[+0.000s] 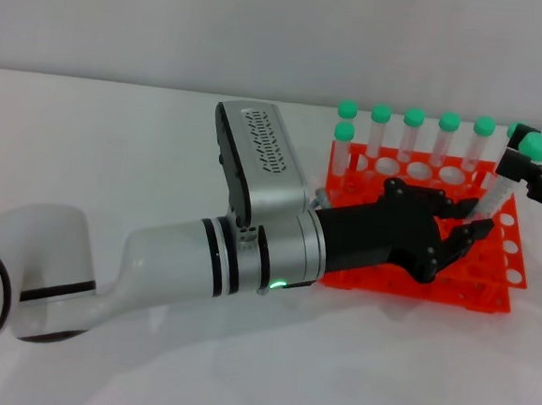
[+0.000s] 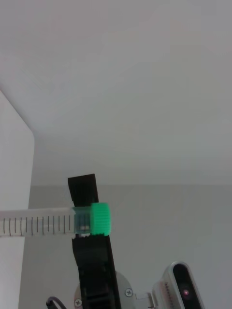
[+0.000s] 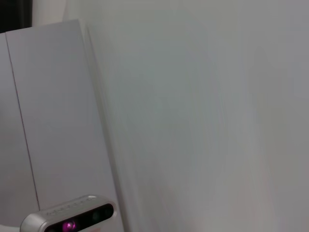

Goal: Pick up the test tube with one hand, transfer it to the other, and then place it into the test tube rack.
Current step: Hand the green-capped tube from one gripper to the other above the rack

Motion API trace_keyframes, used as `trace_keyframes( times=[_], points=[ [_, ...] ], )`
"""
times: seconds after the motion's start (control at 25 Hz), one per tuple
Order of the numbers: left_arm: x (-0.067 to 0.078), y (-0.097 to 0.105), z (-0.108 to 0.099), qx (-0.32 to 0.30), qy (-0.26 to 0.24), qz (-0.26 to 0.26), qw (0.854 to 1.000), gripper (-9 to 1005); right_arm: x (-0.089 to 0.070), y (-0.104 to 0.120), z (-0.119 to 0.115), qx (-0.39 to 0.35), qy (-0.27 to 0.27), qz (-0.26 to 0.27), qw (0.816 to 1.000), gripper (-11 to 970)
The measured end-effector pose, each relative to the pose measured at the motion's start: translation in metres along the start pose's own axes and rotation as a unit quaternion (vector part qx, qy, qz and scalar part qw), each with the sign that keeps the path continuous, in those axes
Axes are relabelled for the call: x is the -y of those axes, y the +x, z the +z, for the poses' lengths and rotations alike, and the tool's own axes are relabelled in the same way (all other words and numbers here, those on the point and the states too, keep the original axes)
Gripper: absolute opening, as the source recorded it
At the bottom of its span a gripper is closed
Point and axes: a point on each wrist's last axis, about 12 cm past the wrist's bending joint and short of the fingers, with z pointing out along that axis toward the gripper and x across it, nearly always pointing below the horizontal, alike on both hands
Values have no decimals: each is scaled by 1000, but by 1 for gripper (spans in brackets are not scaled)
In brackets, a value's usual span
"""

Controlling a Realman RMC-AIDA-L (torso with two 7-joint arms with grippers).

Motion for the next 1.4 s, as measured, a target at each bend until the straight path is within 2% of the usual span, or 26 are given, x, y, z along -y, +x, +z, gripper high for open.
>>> trace_keyframes(
  times=[0.32, 0.64, 0.8, 1.16, 1.4],
  points=[
    [0, 0, 1, 0, 1, 3, 1000, 285, 0, 0, 2, -5, -2, -7, 1000, 350],
    [2, 1, 4, -5, -4, 13, 1000, 293, 0, 1, 0, -8, -3, -14, 1000, 242],
    [5, 3, 7, -7, -14, 37, 999, 296, 0, 1, -1, -10, -3, -14, 1000, 242],
    [4, 9, 6, -17, -67, 52, 996, 305, 0, 2, -3, -9, -1, -13, 1000, 243],
    [6, 17, -5, -11, -100, 76, 992, 486, 2, 1, -3, -7, 9, -19, 1000, 242]
  ],
)
